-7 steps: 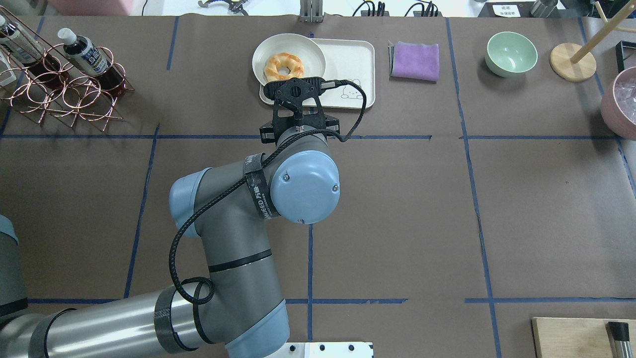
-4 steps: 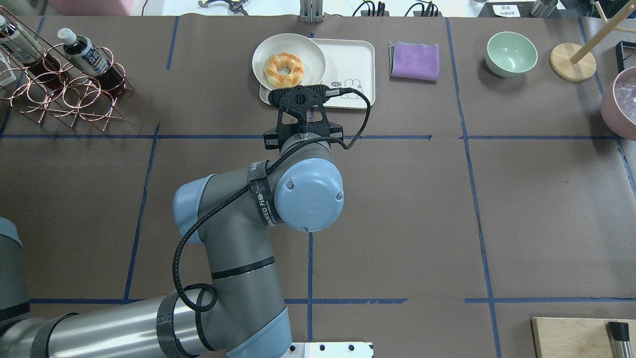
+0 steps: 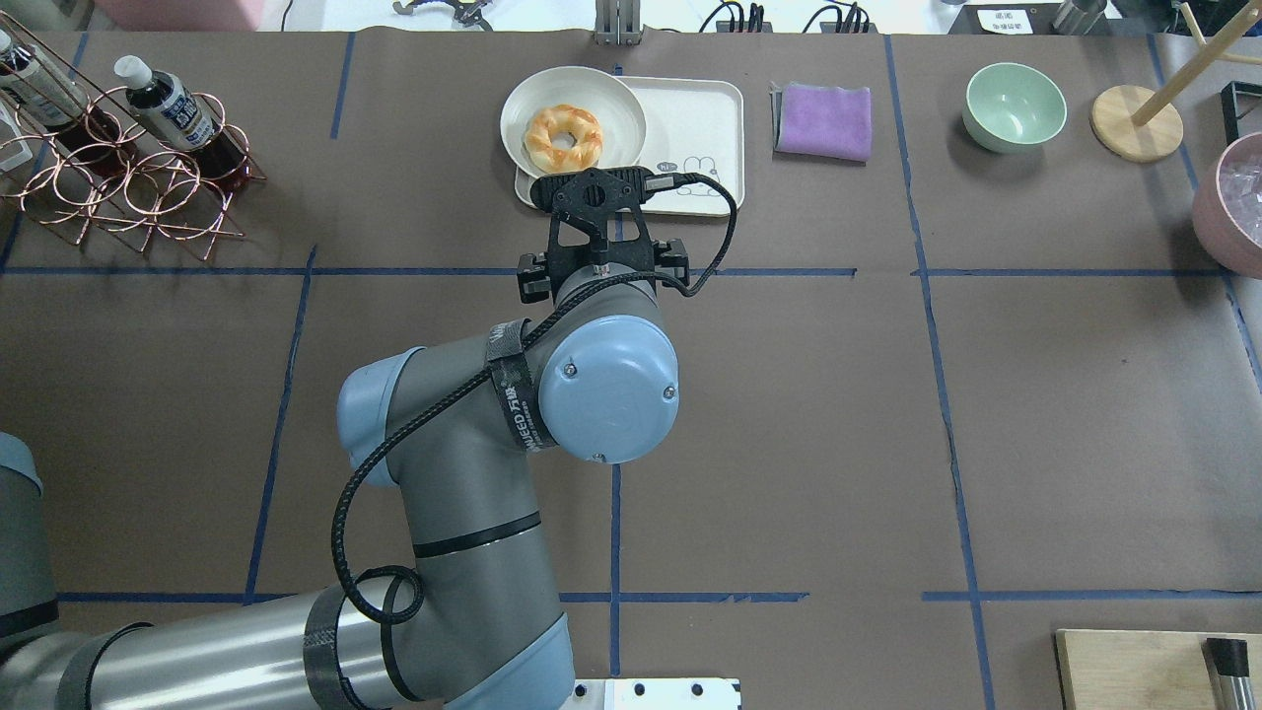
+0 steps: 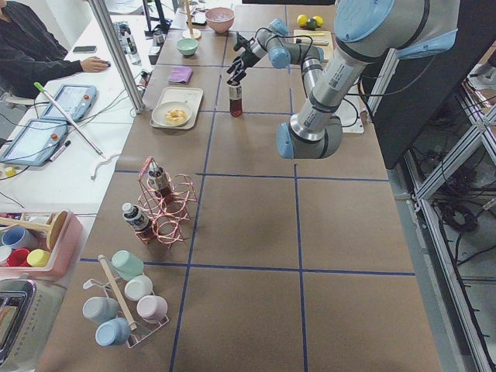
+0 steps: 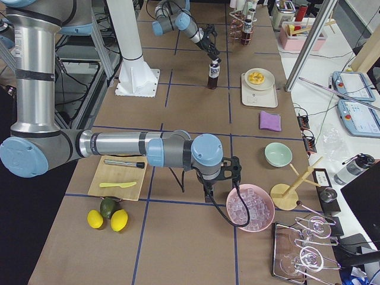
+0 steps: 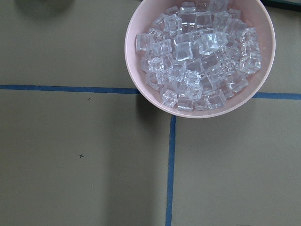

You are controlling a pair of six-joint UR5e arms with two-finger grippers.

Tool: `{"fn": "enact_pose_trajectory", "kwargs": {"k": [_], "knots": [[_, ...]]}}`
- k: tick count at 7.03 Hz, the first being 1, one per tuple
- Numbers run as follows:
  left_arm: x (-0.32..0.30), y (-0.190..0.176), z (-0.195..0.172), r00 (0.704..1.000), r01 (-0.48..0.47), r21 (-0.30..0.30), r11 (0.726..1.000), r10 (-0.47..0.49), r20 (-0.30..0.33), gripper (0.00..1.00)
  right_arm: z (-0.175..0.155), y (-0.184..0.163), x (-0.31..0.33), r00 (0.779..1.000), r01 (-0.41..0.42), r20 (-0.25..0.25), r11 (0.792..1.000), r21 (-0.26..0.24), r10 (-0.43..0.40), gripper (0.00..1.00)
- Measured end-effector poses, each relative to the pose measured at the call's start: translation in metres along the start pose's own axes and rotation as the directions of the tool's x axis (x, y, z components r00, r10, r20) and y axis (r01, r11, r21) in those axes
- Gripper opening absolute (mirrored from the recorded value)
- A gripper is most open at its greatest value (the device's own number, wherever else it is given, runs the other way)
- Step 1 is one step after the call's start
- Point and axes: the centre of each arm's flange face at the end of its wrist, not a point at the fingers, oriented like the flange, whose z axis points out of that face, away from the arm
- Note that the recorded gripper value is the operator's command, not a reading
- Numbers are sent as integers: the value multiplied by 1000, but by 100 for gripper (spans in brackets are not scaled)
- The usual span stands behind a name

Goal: Place tea on tray
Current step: 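Withdraw the left arm while the right arm reaches toward the standing bottle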

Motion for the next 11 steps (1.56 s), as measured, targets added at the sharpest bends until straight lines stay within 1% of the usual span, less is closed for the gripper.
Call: {"fn": "enact_pose_trajectory", "kwargs": {"k": [2,4,5,6,7,8,9,10,11], "knots": [[-1,-9,-16,999,14,0,1000,-14,-30,100,-1,-1,-1,1000,2,1,1000,2,-2,100],[-15,-26,-45,997,1,4,1000,-1,-83,100,-5,-5,-12,1000,21,5,1000,11,-21,100],[-31,-33,-51,995,-24,-1,1000,24,-94,100,-8,-16,-25,999,44,13,999,18,-44,100],[-56,-43,-47,994,-65,-14,998,63,-88,100,-15,-37,-51,997,70,24,997,33,-71,100],[-84,-53,-42,991,-108,-29,994,106,-77,100,-22,-60,-93,996,86,33,995,48,-87,100],[-113,-63,-34,989,-140,-62,988,136,-62,100,-27,-79,-143,995,93,37,994,59,-96,100],[-149,-72,-25,986,-166,-117,979,161,-48,100,-29,-94,-196,995,89,38,994,70,-91,100],[-190,-79,-16,983,-185,-185,965,182,-34,100,-29,-103,-245,996,67,46,995,77,-70,100],[-231,-82,-10,982,-185,-254,949,187,-18,100,-27,-103,-289,997,40,55,996,80,-44,100]]}}
